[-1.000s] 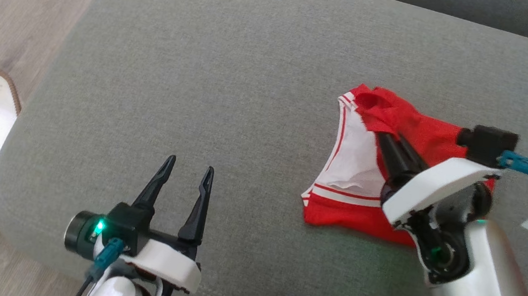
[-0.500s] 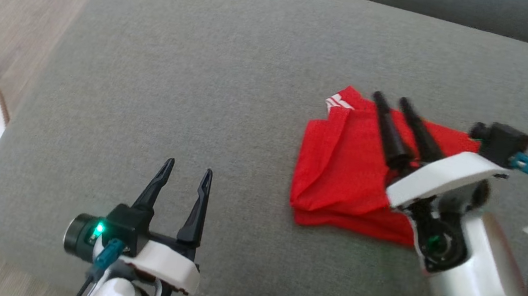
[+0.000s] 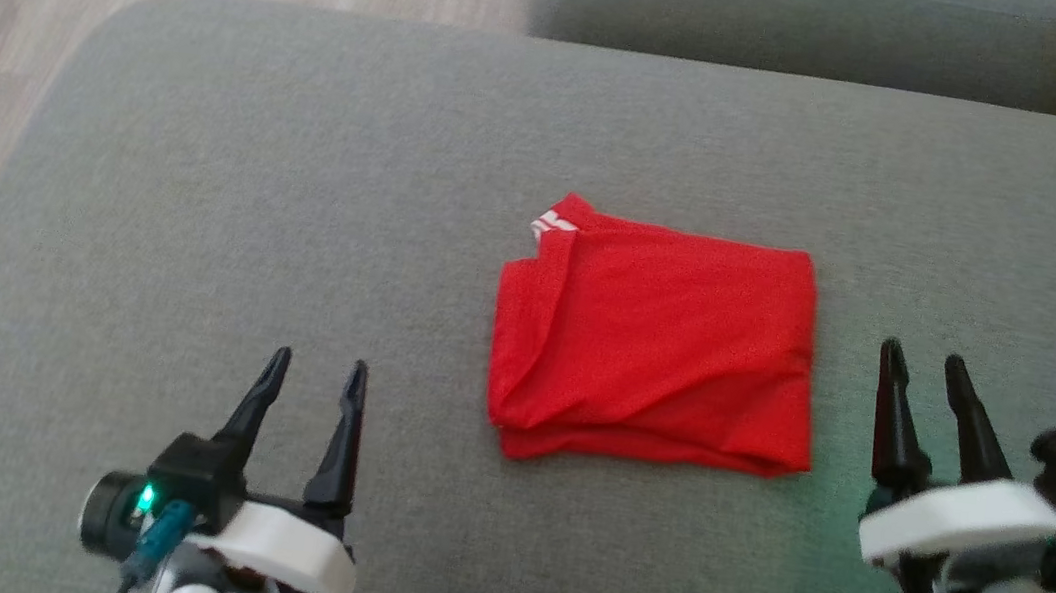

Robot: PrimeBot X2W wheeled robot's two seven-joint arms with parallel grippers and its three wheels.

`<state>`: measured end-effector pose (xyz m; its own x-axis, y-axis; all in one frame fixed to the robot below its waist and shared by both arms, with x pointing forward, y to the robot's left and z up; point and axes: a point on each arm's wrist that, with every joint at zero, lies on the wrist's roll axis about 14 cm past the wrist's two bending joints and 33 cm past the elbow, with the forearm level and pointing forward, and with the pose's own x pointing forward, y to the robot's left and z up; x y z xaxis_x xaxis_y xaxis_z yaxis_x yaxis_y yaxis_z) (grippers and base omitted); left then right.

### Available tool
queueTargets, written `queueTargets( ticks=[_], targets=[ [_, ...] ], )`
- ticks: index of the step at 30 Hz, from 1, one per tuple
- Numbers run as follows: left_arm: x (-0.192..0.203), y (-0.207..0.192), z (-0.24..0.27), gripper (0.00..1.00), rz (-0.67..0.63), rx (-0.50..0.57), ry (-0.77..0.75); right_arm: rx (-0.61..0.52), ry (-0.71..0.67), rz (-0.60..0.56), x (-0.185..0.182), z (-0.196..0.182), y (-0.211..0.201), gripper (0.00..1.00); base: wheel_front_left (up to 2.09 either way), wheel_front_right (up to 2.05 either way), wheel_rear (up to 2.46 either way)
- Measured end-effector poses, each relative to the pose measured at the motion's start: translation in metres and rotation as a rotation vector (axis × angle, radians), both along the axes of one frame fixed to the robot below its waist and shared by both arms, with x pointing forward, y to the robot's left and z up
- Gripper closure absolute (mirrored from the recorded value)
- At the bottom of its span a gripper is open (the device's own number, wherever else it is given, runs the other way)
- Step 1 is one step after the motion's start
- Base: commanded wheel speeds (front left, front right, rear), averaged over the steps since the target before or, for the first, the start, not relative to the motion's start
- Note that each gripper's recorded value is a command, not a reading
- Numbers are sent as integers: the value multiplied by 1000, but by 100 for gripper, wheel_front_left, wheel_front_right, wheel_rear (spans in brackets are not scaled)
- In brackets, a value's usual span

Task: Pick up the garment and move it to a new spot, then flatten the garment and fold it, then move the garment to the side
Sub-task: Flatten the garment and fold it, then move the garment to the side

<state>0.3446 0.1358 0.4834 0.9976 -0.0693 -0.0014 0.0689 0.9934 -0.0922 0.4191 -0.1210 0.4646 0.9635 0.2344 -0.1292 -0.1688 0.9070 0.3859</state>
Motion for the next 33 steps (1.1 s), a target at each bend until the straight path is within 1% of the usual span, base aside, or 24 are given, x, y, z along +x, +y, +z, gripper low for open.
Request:
queueTargets(
  ticks=[5, 10, 13, 16, 22, 33],
  targets=[
    [-4, -1, 0, 0, -3, -24, 0, -162, -67, -17, -27, -6, -30, 0, 0, 0, 0],
    [-12, 0, 3, 0, 1, -35, -8, -245, -98, -31, -48, -6, -42, 0, 0, 0, 0],
    [-18, -3, 1, 0, -10, -35, -3, -260, -133, -67, -53, 4, -52, 0, 0, 0, 0],
    [-21, -5, 3, 0, -20, -20, -12, -258, -175, -86, -58, 17, -51, 0, 0, 0, 0],
    [-24, -2, 6, 0, -21, -20, -25, -243, -142, -82, -74, 5, -44, 0, 0, 0, 0],
    [-26, 2, 7, 0, -11, -11, -28, -239, -154, -75, -74, 9, -40, 0, 0, 0, 0]
  ],
)
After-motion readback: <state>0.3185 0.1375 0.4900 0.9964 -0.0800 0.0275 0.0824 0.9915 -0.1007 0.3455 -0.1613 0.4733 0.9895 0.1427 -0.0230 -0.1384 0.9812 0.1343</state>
